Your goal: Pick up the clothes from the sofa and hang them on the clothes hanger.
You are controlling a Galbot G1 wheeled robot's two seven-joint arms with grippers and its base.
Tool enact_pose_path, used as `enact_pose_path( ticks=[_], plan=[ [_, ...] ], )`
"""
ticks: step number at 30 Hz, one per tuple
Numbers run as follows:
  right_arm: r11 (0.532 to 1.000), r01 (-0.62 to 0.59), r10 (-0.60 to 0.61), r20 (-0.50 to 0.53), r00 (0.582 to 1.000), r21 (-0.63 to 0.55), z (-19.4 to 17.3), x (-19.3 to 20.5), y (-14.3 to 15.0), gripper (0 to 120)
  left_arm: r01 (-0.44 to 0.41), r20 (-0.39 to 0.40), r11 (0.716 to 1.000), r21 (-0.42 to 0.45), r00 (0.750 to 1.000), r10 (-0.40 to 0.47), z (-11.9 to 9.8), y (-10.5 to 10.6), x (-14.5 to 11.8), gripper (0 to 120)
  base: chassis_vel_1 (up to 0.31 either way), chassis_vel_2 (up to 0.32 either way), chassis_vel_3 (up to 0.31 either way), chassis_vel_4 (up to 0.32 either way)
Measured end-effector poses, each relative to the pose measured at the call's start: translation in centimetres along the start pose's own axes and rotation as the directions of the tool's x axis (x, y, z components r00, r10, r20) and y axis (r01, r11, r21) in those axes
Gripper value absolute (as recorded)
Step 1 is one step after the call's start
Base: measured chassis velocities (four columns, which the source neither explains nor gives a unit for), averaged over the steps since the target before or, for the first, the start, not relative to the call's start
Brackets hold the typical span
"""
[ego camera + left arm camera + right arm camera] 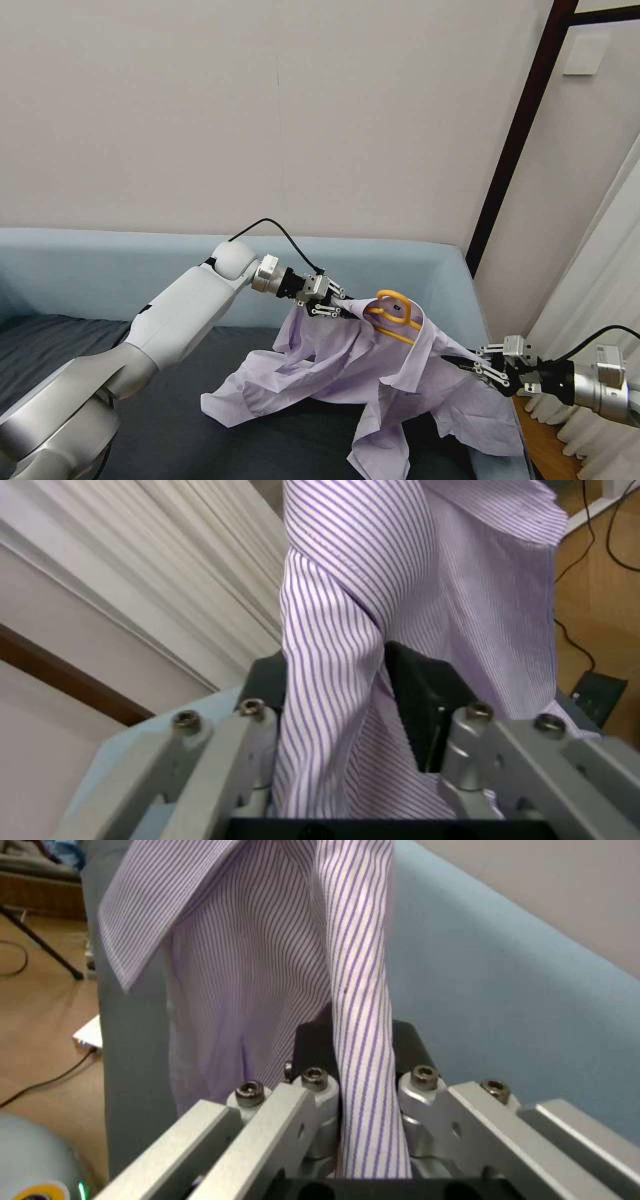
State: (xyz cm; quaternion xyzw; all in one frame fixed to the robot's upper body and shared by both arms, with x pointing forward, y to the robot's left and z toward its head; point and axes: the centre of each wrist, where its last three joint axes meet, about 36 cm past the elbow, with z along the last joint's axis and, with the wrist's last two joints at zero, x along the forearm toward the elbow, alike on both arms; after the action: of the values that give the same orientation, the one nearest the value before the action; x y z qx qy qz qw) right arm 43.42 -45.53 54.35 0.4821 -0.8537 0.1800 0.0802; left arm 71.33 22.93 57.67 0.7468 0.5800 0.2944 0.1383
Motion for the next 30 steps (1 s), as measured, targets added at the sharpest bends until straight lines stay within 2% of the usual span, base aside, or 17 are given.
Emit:
enact_pose_path(
  ticks=[1,5,8,10,11,14,16,17,19,20,21,22,23,25,27,28,30],
  plan=[
    [1.0,0.0,0.0,0.0,1.0,0.0,0.0,0.0,0.0,4,0.0,0.0,1.0,0.0,1.0,0.0,0.0,0.0,0.0,40,0.0,0.0,0.0,0.0],
    [0.999,-0.022,0.023,0.034,0.999,-0.044,-0.5,0.0,0.1,4,0.042,0.017,0.999,-0.014,0.999,-0.042,-0.8,0.1,2.6,53,0.0,0.0,0.0,0.0],
    [0.994,-0.051,0.057,0.064,0.996,-0.093,-1.3,-0.2,0.5,4,0.123,0.054,0.992,-0.022,0.991,-0.122,-1.5,-0.6,5.5,69,0.0,0.0,0.0,0.0],
    [0.992,-0.066,0.074,0.066,0.995,-0.109,-1.9,-0.2,0.6,3,0.196,0.095,0.981,-0.012,0.976,-0.194,-1.6,-1.4,6.6,77,0.0,0.0,0.0,0.0],
    [0.992,-0.066,0.074,0.066,0.995,-0.109,-1.9,-0.2,0.6,3,0.196,0.095,0.981,-0.012,0.976,-0.194,-1.6,-1.4,6.6,77,0.0,0.0,0.0,0.0],
    [0.991,-0.088,0.093,0.047,0.995,-0.105,-3.0,-0.2,0.7,2,0.305,0.175,0.952,0.016,0.937,-0.303,-1.4,-2.5,7.0,89,0.0,0.0,0.0,0.0],
    [0.988,-0.117,0.119,0.023,0.993,-0.097,-4.2,-0.3,0.9,1,0.399,0.245,0.915,0.053,0.883,-0.399,-1.0,-3.7,6.5,97,0.0,0.0,0.0,0.0],
    [0.988,-0.117,0.119,0.023,0.993,-0.097,-4.2,-0.3,0.9,1,0.399,0.245,0.915,0.053,0.883,-0.399,-1.0,-3.7,6.5,97,0.0,0.0,0.0,0.0],
    [0.986,-0.149,0.149,-0.004,0.989,-0.079,-5.4,-0.3,0.9,1,0.497,0.305,0.857,0.136,0.802,-0.513,-0.2,-6.1,4.8,100,0.0,0.0,0.0,0.0],
    [0.984,-0.162,0.162,-0.016,0.987,-0.071,-6.0,-0.3,1.0,1,0.524,0.319,0.834,0.174,0.771,-0.551,0.2,-7.2,4.0,100,0.0,0.0,0.0,0.0],
    [0.981,-0.183,0.181,-0.042,0.983,-0.058,-6.9,-0.3,1.0,1,0.554,0.34,0.796,0.244,0.72,-0.605,0.8,-9.5,2.1,100,0.0,0.0,0.0,0.0],
    [0.981,-0.183,0.181,-0.042,0.983,-0.058,-6.9,-0.3,1.0,1,0.554,0.34,0.796,0.244,0.72,-0.605,0.8,-9.5,2.1,100,0.0,0.0,0.0,0.0],
    [0.98,-0.192,0.189,-0.061,0.98,-0.046,-7.7,-0.3,1.0,1,0.558,0.351,0.777,0.291,0.694,-0.629,1.1,-11.3,0.6,100,0.0,0.0,0.0,0.0],
    [0.978,-0.207,0.205,-0.097,0.974,-0.017,-9.1,-0.2,0.9,1,0.539,0.366,0.762,0.36,0.669,-0.647,1.3,-14.3,-2.0,100,0.0,0.0,0.0,0.0],
    [0.974,-0.226,0.225,-0.128,0.966,0.011,-10.7,-0.3,1.0,1,0.509,0.383,0.761,0.402,0.662,-0.645,1.3,-16.2,-4.2,100,0.0,0.0,0.0,0.0],
    [0.974,-0.226,0.225,-0.128,0.966,0.011,-10.7,-0.3,1.0,1,0.509,0.383,0.761,0.402,0.662,-0.645,1.3,-16.2,-4.2,100,0.0,0.0,0.0,0.0],
    [0.969,-0.245,0.248,-0.153,0.957,0.039,-12.4,-0.3,1.0,1,0.476,0.392,0.764,0.437,0.664,-0.637,1.4,-17.8,-6.3,100,0.0,0.0,0.0,0.0]
  ],
)
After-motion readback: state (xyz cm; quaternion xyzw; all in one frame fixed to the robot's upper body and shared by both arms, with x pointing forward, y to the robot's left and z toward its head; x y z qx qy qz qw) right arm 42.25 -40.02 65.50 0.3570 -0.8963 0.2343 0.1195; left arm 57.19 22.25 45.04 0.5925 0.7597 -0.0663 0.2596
